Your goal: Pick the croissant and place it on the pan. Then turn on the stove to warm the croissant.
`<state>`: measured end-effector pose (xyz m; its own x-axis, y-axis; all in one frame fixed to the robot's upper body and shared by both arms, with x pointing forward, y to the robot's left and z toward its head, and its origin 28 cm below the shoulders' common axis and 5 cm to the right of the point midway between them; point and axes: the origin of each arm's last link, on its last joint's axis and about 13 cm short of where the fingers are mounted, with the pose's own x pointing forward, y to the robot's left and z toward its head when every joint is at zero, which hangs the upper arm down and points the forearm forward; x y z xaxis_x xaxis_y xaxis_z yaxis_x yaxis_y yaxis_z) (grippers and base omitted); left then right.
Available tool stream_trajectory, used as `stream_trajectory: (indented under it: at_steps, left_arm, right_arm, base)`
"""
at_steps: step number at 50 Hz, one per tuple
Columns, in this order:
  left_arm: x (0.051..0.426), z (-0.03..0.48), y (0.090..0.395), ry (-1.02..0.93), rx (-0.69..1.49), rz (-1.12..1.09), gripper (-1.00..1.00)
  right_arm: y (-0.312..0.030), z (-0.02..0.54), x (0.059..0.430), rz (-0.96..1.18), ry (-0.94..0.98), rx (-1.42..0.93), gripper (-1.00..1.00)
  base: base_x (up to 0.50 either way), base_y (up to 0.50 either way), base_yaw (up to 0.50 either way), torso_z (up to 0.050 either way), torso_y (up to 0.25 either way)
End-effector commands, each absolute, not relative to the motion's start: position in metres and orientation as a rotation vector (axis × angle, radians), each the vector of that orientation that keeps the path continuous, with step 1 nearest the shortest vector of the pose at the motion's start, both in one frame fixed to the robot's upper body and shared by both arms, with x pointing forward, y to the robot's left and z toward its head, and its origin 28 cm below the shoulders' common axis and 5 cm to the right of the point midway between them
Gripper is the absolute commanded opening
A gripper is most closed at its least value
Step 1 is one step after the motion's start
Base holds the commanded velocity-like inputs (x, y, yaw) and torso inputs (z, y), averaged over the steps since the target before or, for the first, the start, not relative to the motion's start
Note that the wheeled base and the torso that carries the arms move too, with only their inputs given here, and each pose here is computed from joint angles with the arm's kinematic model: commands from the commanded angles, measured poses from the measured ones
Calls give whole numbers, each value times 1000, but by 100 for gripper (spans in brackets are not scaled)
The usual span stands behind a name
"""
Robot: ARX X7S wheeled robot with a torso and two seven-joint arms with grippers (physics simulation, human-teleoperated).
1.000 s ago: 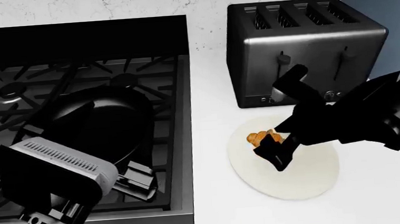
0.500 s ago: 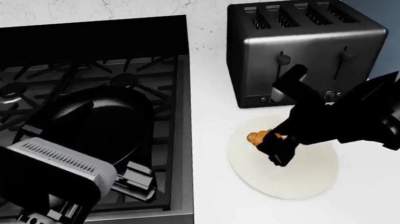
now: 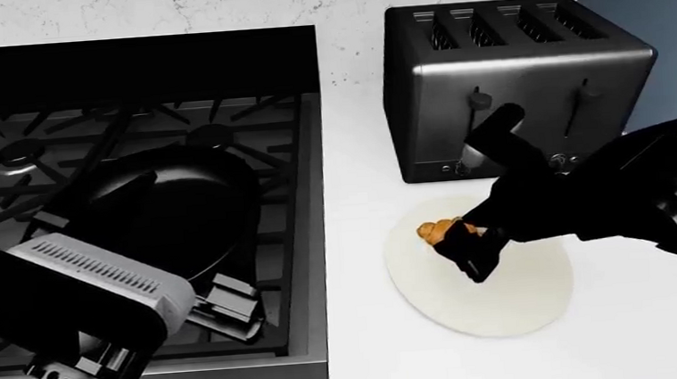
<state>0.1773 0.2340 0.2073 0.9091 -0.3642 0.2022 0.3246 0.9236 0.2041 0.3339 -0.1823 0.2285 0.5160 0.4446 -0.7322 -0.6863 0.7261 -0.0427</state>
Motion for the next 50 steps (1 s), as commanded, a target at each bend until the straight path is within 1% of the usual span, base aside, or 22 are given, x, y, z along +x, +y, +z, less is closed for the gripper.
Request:
stream_trajectory:
  at_steps: [1, 14, 21, 32, 37, 43, 50]
  left_arm:
    - [173, 210, 234, -253, 164, -359, 100]
    - [163, 218, 236, -288, 160, -356, 100]
    - [165, 219, 237, -298, 156, -350, 100]
    - [170, 219, 238, -302, 134, -342, 100]
    - [173, 219, 239, -303, 121, -339, 100]
    - [170, 228, 242, -302, 101, -316, 100]
    - [169, 236, 247, -289, 75, -282, 100]
  right_arm:
    - [-183, 240, 328, 680, 715, -365, -100]
    - [-182, 268, 308, 667, 575, -405, -100]
    - [-181, 274, 297, 674, 524, -417, -100]
    - [-172, 281, 277, 648, 378, -434, -100]
    - [-173, 282, 267, 639, 361, -458, -100]
    - [-175, 287, 257, 637, 323, -433, -100]
    - [-174, 289, 253, 643, 305, -425, -100]
  base:
    - [0, 0, 0, 0, 0]
    - [0, 0, 0, 0, 0]
    - [0, 0, 0, 0, 0]
    - [0, 0, 0, 0, 0]
    - [0, 0, 0, 0, 0]
    - [0, 0, 0, 0, 0]
    - [0, 0, 0, 0, 0]
